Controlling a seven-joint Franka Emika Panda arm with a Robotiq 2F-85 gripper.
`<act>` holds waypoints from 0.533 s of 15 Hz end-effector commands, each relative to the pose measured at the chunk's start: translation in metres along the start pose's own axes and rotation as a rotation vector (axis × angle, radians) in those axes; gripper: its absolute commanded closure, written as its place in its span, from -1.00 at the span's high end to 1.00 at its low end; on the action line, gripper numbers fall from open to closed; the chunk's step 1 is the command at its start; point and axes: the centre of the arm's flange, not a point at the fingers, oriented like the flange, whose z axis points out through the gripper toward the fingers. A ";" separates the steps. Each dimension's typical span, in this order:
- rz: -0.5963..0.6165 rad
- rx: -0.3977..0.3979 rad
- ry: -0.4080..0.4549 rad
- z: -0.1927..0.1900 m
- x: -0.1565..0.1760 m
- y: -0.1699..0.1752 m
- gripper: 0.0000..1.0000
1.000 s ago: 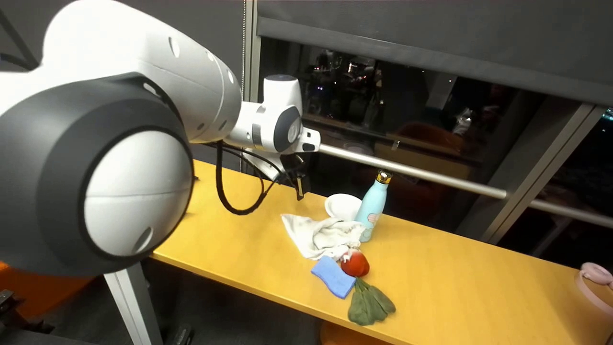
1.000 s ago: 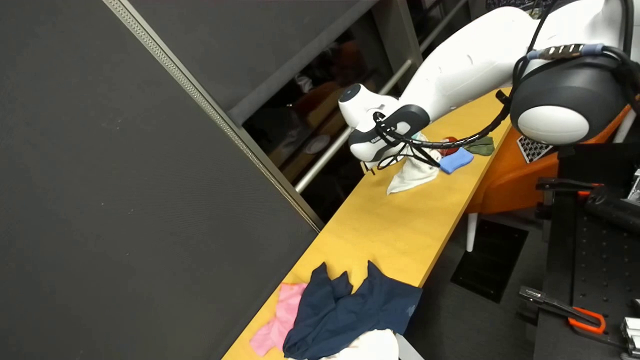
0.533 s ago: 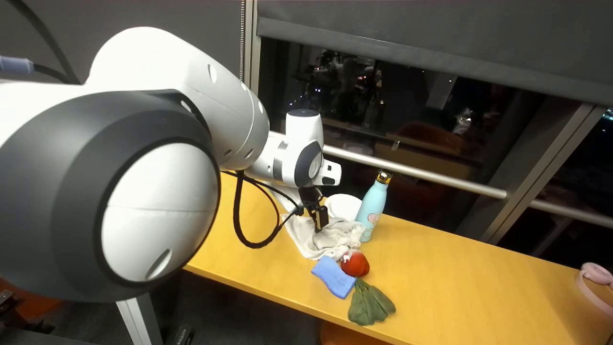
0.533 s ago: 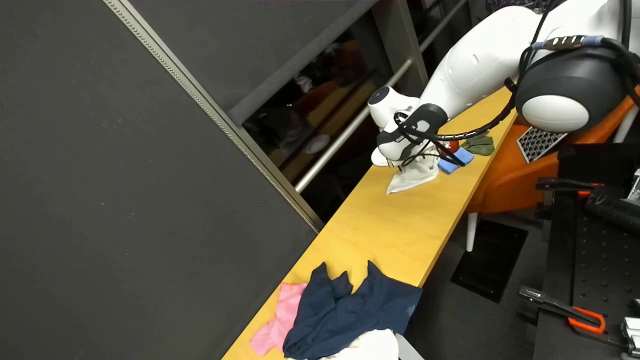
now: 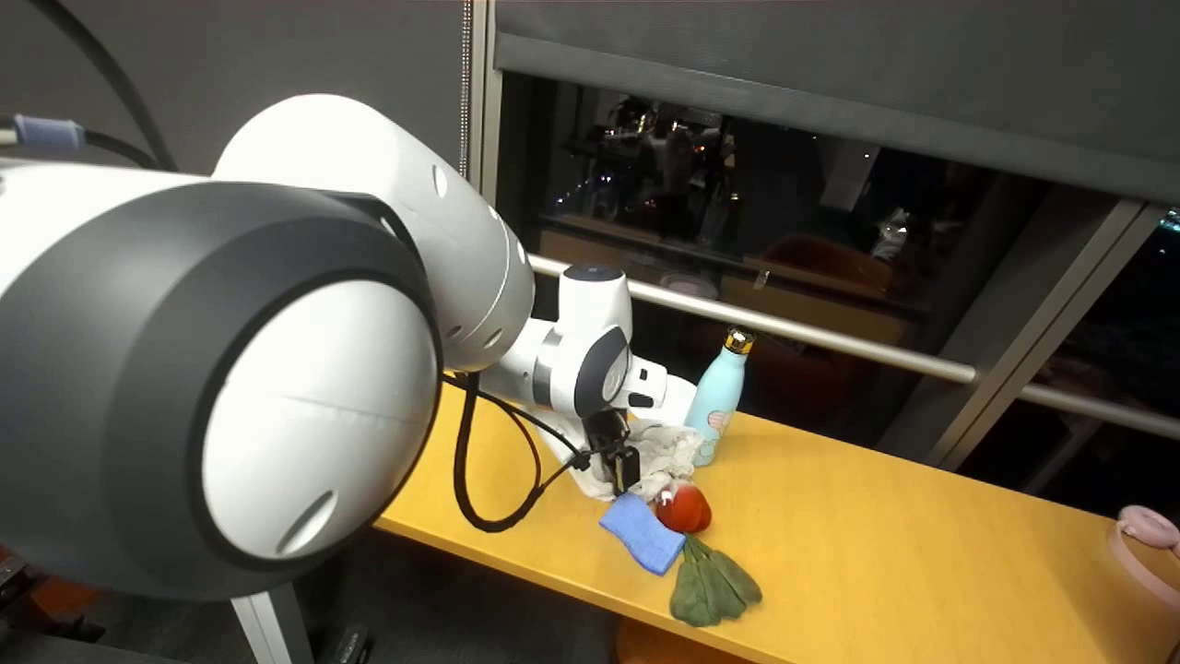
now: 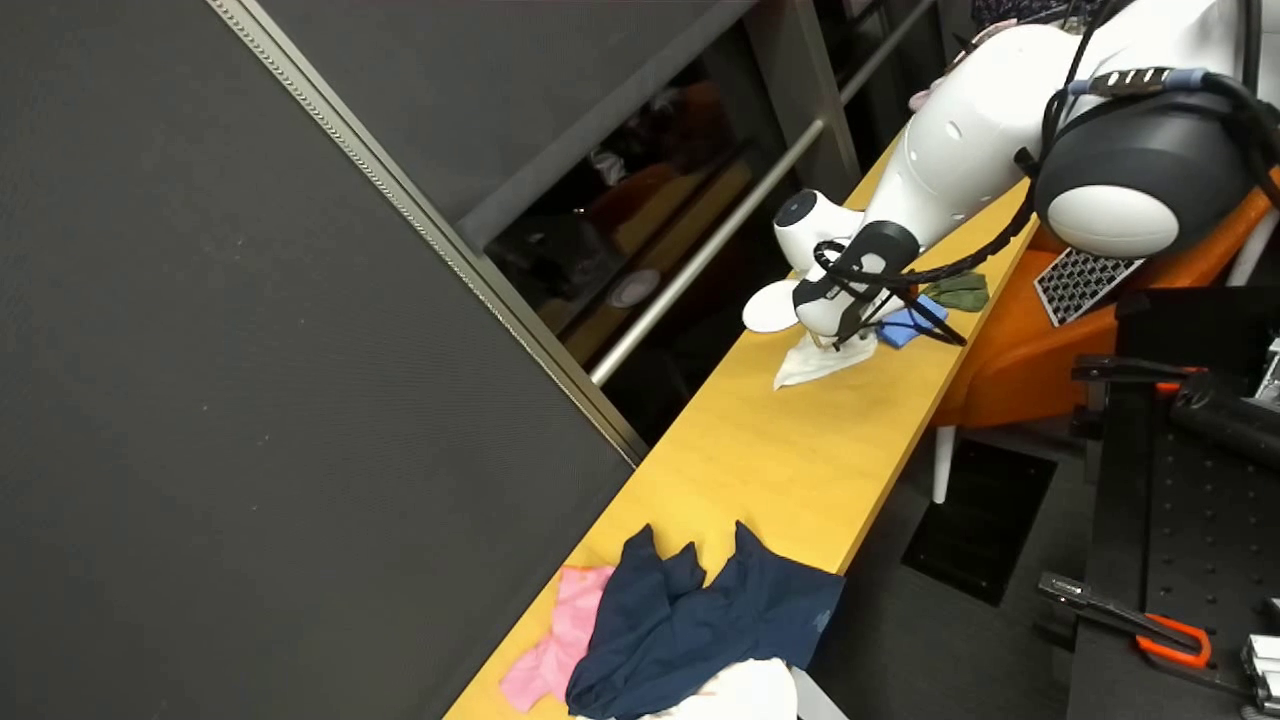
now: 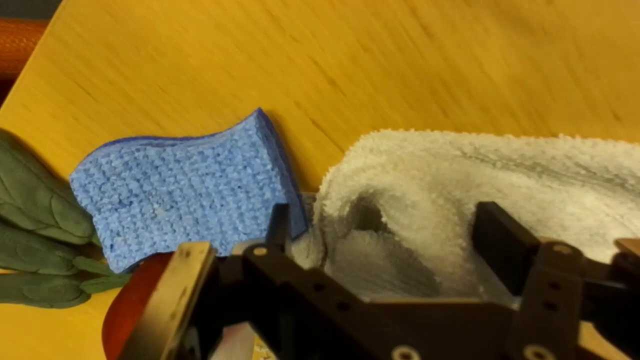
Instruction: Move the blue item to the left then use the white cloth to wipe the table
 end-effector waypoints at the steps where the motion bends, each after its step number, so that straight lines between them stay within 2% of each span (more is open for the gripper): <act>1: 0.015 0.013 0.036 0.034 0.023 -0.008 0.24; 5: -0.006 0.032 0.022 0.028 0.007 -0.016 -0.39; 8: -0.039 0.069 0.012 0.013 -0.013 -0.038 -0.83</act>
